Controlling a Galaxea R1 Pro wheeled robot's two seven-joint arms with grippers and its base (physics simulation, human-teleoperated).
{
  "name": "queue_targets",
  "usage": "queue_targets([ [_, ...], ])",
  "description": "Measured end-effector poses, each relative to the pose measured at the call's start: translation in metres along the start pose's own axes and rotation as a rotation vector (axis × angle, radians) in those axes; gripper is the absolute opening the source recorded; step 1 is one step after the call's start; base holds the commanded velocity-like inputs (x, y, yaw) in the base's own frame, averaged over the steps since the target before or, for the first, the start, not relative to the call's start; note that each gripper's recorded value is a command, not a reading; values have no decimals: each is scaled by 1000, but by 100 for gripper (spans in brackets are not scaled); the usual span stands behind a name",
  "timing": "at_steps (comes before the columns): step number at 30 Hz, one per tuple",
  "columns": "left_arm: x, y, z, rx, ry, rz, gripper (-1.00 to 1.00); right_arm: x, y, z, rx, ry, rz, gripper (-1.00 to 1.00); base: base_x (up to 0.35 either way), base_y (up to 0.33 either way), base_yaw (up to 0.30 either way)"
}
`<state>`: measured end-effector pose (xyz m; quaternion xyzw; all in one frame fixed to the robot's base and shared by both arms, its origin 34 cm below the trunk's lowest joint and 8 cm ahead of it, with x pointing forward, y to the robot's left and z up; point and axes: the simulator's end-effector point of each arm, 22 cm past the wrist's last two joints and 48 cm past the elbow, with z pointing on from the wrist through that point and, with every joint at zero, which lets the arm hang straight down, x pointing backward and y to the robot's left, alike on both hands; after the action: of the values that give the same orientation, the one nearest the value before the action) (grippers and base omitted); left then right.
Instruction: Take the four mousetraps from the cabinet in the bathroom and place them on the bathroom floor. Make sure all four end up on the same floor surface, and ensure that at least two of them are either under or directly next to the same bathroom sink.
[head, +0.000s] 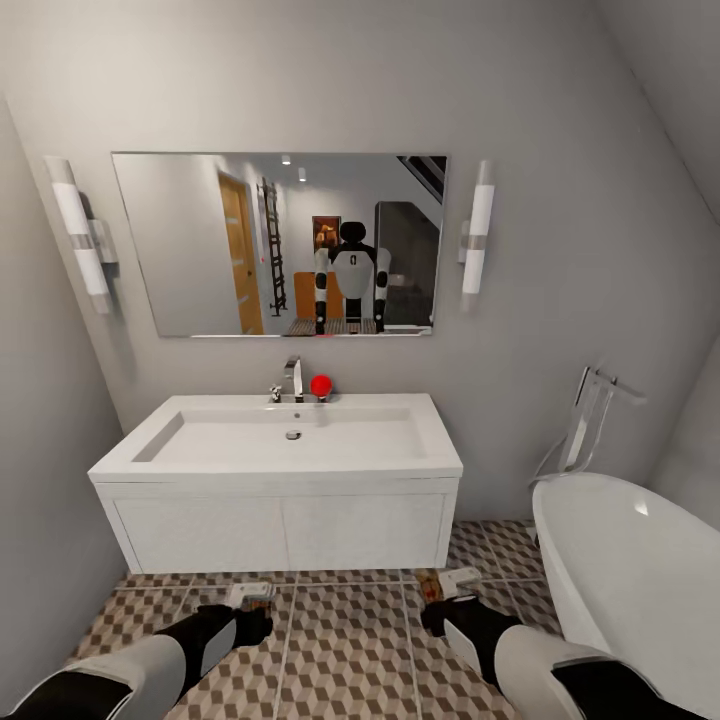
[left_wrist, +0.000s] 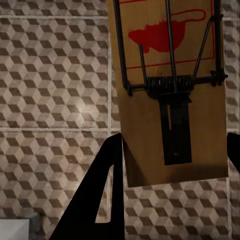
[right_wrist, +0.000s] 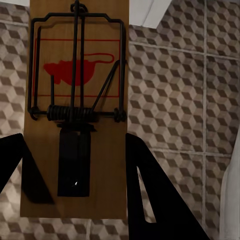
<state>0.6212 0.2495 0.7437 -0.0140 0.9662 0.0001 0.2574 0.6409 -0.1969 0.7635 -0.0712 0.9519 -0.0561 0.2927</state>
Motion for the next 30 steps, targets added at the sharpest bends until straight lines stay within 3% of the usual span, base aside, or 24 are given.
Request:
queue_targets([
  [5,2,-50,-2,46,0,6,-100,3,-3,0,8,4,0,-100,0,0,0],
  [30,21,-55,21,44,25,-1,-100,12,-4,22,15,6,2,-100,0,0,0],
])
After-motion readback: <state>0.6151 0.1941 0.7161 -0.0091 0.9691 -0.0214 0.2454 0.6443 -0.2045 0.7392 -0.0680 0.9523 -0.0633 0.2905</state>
